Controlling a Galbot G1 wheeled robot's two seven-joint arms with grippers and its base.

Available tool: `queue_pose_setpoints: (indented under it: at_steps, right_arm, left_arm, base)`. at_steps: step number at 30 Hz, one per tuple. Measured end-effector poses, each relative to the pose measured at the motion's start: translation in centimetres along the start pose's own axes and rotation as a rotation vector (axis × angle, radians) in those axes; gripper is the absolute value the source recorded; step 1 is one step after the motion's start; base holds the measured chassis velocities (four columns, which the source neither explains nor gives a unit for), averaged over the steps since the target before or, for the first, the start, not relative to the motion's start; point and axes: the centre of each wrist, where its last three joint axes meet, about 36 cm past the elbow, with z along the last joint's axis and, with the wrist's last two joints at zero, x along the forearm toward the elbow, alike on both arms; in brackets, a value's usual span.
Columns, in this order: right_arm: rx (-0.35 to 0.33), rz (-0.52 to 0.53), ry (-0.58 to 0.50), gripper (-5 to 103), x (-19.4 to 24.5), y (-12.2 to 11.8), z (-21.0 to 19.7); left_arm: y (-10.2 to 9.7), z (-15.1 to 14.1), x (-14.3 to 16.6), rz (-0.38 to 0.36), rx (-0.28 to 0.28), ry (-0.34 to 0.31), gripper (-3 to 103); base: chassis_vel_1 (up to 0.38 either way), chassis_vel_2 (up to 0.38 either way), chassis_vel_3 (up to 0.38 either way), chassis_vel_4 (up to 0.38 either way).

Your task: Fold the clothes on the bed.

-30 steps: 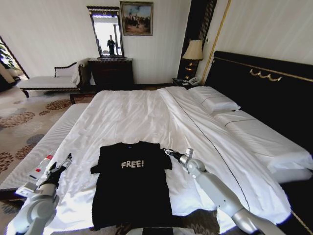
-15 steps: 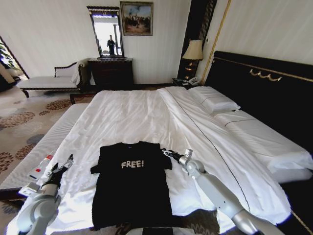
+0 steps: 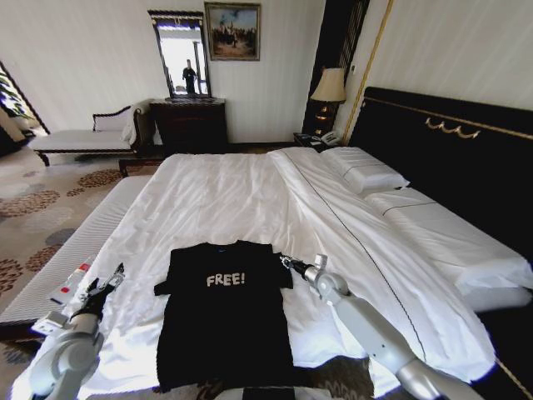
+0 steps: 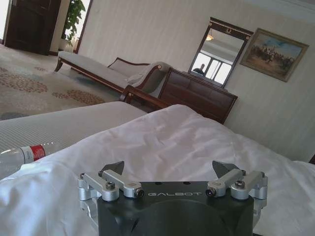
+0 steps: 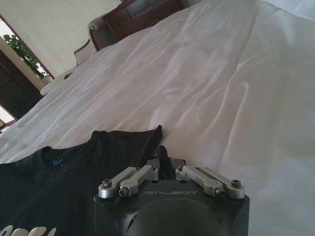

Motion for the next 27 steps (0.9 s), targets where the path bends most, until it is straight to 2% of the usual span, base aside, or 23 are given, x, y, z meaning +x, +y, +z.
queue_pose_setpoints:
  at_steps: [1,3,7,18,27]
  right_arm:
    - [0.001,0.000,-0.004,6,0.1,0.0,-0.1]
    - [0.003,0.003,-0.014,2,0.3,0.0,-0.3]
    - [0.006,0.010,-0.045,0,1.1,0.0,-1.1]
    - [0.012,0.076,-0.069,0,3.4,-1.5,-2.0]
    - [0.007,0.110,-0.075,0,4.0,-1.8,-2.1]
  left_arm:
    - [0.0,0.0,0.0,0.000,0.000,0.000,100]
    - [0.0,0.0,0.0,0.000,0.001,0.000,100]
    - [0.0,0.1,0.1,-0.001,0.002,0.000,100]
    - [-0.2,0.3,0.0,0.003,0.008,0.000,100]
    - [-0.2,0.4,0.1,0.002,0.007,0.004,100]
  base:
    - [0.000,0.000,0.000,0.000]
    - [0.000,0.000,0.000,0.000]
    - [0.000,0.000,0.000,0.000]
    - [0.000,0.000,0.000,0.000]
    - [0.000,0.000,0.000,0.000]
